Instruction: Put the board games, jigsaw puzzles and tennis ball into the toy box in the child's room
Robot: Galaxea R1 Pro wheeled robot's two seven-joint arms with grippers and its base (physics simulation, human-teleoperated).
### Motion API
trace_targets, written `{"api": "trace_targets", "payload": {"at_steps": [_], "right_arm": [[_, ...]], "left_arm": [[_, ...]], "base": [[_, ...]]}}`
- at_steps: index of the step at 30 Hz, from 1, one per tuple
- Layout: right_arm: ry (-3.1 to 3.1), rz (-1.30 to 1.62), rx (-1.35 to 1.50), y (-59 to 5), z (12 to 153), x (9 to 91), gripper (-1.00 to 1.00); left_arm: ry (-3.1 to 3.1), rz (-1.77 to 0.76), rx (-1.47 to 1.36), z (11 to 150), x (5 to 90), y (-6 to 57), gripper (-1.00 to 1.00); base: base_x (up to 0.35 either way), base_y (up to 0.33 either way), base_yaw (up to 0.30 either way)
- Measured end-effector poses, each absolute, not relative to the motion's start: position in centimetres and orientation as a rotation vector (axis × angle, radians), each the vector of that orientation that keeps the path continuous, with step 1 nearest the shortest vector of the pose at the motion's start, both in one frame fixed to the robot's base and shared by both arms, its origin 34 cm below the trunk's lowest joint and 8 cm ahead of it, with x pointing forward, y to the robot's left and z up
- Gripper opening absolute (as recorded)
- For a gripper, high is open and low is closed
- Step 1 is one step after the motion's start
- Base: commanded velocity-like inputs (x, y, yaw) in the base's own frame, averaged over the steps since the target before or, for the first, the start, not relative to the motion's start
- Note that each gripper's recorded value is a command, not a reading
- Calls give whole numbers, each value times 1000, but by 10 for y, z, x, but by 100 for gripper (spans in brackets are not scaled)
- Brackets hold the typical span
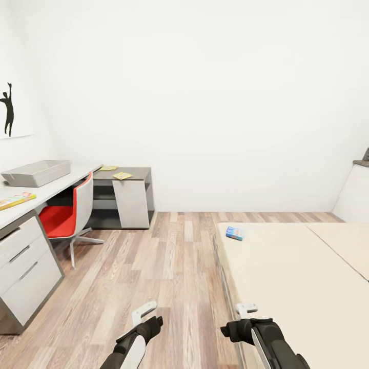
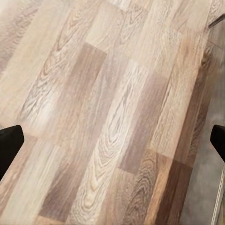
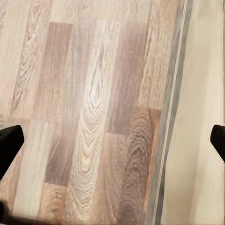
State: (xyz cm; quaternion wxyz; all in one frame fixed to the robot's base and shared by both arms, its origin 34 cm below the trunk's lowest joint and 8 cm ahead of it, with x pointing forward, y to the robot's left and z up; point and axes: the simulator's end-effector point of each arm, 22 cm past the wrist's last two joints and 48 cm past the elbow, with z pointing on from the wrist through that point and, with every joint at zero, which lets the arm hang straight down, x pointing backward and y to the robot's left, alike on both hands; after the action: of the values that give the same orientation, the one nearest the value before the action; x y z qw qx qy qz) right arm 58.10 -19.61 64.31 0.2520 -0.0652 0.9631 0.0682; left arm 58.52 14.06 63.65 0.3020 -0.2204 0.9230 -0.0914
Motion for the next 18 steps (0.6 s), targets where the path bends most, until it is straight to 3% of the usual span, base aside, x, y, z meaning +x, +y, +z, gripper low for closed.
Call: {"api": "trace_targets", "payload": {"at_steps": [18], "right_arm": [[2620,185,-178,-196,643,581,100]], "left_arm": [[2447,-240,-585,636,585,142,100]], "base": [[0,-25,0]]}}
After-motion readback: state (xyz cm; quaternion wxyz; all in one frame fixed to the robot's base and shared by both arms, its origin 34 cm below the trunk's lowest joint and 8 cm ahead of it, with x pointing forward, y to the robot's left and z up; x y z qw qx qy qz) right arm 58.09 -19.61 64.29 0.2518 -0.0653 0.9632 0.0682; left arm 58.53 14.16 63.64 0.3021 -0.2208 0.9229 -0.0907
